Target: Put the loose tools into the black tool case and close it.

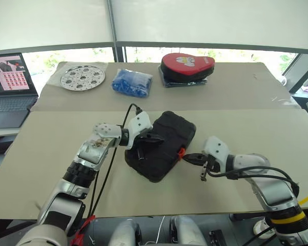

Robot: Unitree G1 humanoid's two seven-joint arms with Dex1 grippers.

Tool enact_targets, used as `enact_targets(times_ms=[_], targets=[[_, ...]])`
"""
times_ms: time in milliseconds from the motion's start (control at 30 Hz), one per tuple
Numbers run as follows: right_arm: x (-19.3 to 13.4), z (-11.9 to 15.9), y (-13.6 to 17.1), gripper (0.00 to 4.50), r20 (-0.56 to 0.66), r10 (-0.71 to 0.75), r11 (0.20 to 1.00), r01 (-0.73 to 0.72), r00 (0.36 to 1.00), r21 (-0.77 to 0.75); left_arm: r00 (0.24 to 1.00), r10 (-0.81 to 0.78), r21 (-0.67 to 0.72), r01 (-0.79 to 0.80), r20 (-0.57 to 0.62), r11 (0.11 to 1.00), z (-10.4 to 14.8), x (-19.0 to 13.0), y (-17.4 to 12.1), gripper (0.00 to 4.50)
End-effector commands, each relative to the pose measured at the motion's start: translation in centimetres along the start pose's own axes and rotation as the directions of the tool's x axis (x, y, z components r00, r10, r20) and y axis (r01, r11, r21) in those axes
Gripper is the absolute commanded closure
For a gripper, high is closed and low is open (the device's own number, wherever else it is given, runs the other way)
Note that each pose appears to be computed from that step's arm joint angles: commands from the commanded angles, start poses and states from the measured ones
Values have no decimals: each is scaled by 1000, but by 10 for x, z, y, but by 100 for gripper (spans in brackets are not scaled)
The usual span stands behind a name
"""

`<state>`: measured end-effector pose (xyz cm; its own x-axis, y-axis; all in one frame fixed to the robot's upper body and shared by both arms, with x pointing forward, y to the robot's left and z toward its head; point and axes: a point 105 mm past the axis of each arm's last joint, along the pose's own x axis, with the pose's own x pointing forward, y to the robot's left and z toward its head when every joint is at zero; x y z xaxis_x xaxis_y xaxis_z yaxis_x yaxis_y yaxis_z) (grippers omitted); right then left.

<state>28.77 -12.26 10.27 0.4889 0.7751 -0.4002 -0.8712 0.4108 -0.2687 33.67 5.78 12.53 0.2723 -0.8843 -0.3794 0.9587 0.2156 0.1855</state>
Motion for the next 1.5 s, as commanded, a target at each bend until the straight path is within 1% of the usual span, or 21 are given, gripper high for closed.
enact_targets(times_ms=[33, 200, 433, 700, 767, 800, 833, 867, 900, 933, 967, 1000, 1033, 1100, 1200, 1233, 1267, 1300, 1367, 1433, 1500], targets=[[11, 30, 1, 439, 100, 10, 999, -4, 995, -55, 989, -79, -117, 64, -127, 991, -44, 14, -21, 444], [17, 20, 5, 439, 80, 25, 999, -22, 996, -32, 988, -79, -125, 62, -130, 990, -46, 12, -22, 444], [24, 26, 4, 439, 99, 42, 999, -40, 994, -30, 987, -74, -135, 54, -144, 989, -50, 10, -21, 444], [25, 34, -6, 439, 130, 7, 999, -1, 991, -48, 988, -67, -136, 48, -140, 990, -52, 9, -23, 444], [19, 31, -5, 439, 127, 7, 999, 0, 992, -53, 997, -39, -117, 31, -64, 993, -43, 3, -21, 444], [11, 28, -5, 439, 126, 5, 999, 2, 992, -52, 1000, -21, -105, 21, 7, 994, -33, -6, -19, 444], [2, 24, -7, 446, 124, -11, 999, 15, 992, -35, 997, 26, -78, -20, 76, 997, -23, -18, -14, 420], [-8, 21, -10, 450, 128, -26, 1000, 28, 991, -8, 990, 40, -60, -32, 137, 998, -14, -30, -13, 394], [-16, 19, -11, 391, 132, -37, 999, 38, 991, -3, 982, 56, -45, -49, 178, 998, -8, -41, -13, 382], [-24, 16, -12, 373, 134, -40, 999, 40, 990, 9, 975, 85, -30, -81, 207, 996, -4, -54, -11, 341], [-33, 14, -14, 342, 133, -48, 999, 49, 990, -7, 968, 119, -20, -117, 221, 993, -3, -69, -11, 308], [-39, 12, -14, 304, 131, -51, 998, 55, 990, -21, 963, 144, -13, -145, 226, 989, -2, -78, -10, 265], [-48, 9, -15, 273, 129, -52, 998, 58, 990, -40, 956, 193, -11, -196, 220, 981, -6, -94, -10, 232], [-63, 7, -16, 203, 163, -46, 994, 61, 986, -88, 944, 263, -15, -265, 201, 964, -14, -120, -15, 168], [-77, 4, -13, 105, 205, -7, 989, 36, 979, -142, 924, 361, 29, -367, 130, 930, -30, -143, -20, 67], [-85, -4, -16, 74, 189, -12, 986, 43, 982, -159, 913, 401, 28, -404, 78, 914, -46, -158, -27, 29], [-92, -10, -19, 29, 184, -10, 987, 40, 983, -156, 895, 444, 25, -445, 31, 895, -61, -172, -32, 0], [-98, -12, -22, 4, 197, -16, 990, 44, 980, -137, 878, 479, 14, -479, -11, 878, -73, -184, -38, 0], [-106, -19, -28, 4, 195, -35, 989, 63, 980, -136, 847, 528, -3, -529, -56, 848, -90, -200, -48, 0], [-110, -24, -28, 4, 185, -26, 986, 57, 982, -160, 834, 547, -7, -549, -74, 836, -97, -207, -55, 0], [-111, -28, -29, 4, 184, -24, 985, 55, 983, -162, 815, 576, 27, -576, -65, 817, -96, -210, -59, 0]])
